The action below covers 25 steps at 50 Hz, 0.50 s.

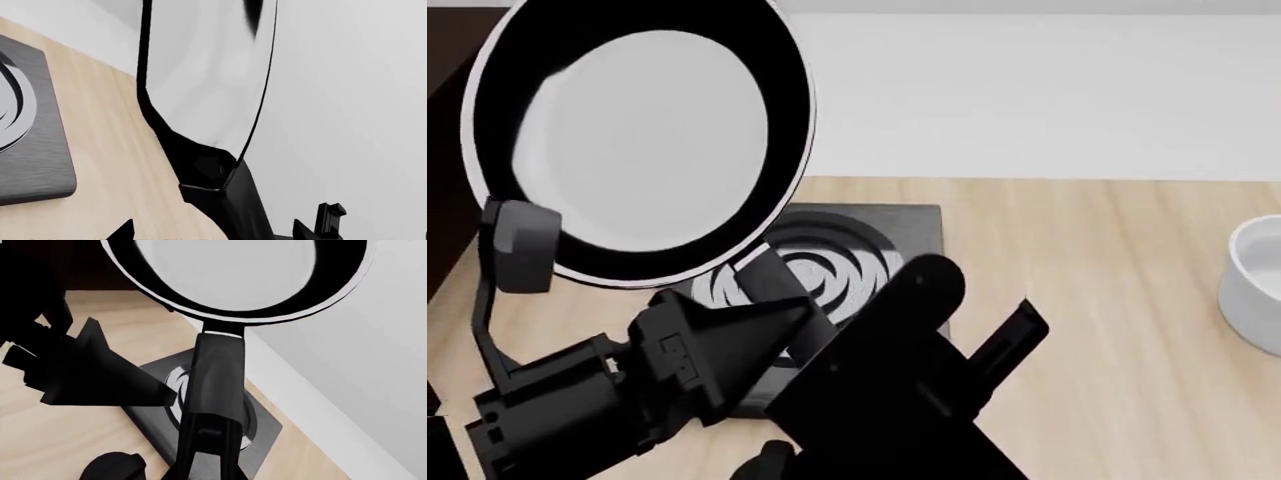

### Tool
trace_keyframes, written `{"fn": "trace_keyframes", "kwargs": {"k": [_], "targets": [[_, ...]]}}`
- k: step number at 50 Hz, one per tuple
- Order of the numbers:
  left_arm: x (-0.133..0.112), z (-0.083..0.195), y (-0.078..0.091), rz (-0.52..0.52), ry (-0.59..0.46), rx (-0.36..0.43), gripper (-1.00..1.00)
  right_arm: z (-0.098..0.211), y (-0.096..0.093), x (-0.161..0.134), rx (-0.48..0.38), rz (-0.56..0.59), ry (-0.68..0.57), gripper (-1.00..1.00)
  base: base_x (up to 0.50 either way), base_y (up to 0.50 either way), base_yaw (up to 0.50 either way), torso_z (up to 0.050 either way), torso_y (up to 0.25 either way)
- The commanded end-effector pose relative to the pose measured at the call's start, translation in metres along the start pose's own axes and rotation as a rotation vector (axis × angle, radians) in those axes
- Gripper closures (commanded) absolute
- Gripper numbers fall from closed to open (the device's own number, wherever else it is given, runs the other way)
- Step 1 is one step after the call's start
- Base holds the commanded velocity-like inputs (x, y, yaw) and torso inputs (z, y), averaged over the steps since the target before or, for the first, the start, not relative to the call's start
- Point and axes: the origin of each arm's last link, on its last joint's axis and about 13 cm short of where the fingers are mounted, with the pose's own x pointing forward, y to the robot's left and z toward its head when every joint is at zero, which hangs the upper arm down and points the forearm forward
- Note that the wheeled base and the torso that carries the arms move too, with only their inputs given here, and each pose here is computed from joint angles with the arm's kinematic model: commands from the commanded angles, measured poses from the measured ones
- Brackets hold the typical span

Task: Put the frying pan on the cabinet shelf.

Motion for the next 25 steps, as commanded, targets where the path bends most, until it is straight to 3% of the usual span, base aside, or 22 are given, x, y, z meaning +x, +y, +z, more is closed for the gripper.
{"fn": "trace_keyframes", "kwargs": {"k": [1,25], "targets": [[0.009,-0.002,0.002,-0.007,0.019,-0.016,-1.0,0.007,-0.011,-0.001,-0.026,-0.15,-0.058,1.0,0.0,0.0,0.0,0.0,0.0],[0.021,-0.008,0.0,-0.032,0.057,-0.019,-1.0,-0.002,-0.006,-0.001,-0.021,-0.139,-0.051,1.0,0.0,0.0,0.0,0.0,0.002]]}}
